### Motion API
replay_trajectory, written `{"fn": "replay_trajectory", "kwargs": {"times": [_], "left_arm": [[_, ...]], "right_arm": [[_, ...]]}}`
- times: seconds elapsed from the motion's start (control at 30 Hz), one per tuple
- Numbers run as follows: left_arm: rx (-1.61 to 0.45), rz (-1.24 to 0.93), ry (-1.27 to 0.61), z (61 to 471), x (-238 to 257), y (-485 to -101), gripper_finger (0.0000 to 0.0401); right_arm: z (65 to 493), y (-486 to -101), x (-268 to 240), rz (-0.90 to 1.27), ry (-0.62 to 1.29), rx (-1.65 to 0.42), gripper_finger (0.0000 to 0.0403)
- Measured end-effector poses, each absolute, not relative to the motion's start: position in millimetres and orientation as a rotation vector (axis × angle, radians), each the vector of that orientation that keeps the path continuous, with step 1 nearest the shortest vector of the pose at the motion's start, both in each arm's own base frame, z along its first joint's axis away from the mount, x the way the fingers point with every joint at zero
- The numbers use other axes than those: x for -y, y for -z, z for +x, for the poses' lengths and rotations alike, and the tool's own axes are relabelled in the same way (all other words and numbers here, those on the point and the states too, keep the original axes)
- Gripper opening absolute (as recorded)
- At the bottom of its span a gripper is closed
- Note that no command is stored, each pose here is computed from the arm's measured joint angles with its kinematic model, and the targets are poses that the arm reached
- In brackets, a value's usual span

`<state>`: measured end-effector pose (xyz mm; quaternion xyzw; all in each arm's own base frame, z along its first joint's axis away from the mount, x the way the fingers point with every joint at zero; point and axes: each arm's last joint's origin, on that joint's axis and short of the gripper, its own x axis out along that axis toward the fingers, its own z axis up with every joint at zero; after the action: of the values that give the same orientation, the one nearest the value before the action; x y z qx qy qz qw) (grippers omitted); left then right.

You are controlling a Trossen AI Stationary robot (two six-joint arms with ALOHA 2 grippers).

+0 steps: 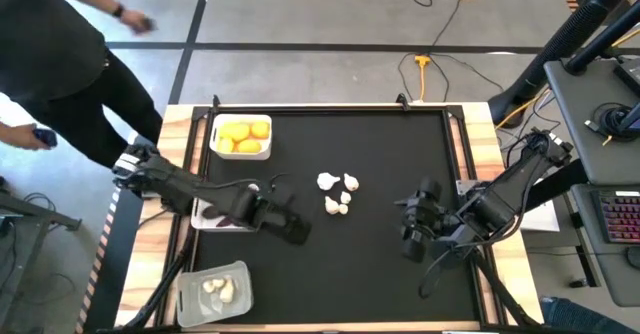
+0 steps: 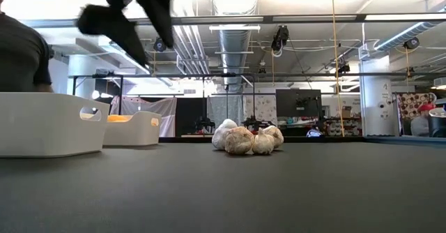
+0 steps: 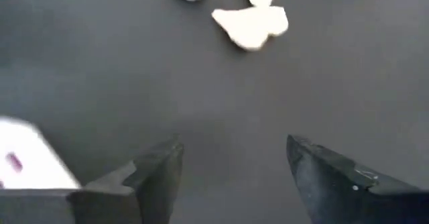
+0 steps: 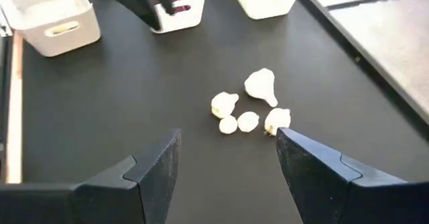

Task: Sort produce into baskets
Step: Put the garlic into the gray bin

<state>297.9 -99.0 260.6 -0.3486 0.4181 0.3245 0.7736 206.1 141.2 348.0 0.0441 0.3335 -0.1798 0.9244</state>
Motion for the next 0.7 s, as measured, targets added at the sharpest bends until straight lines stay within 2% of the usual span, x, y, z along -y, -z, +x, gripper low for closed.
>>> {"fn": "replay_trajectory", "kwargs": {"times": [0.33,0.6,0.7], "left_arm": [[-0.920,-0.701,-0.773,340.3,66.7,-220.1,0.0317],[-0.920,-0.473,-0.602,369.8,67.1,-190.2,0.0326],[-0.936,-0.297,-0.497,378.4,64.1,-183.0,0.0324]], "right_arm": [[205.6,-346.5,-143.0,0.210,0.351,-0.724,0.0238],[205.7,-346.6,-143.1,0.217,0.352,-0.722,0.0238],[205.7,-347.4,-143.2,0.244,0.361,-0.716,0.0238]]}}
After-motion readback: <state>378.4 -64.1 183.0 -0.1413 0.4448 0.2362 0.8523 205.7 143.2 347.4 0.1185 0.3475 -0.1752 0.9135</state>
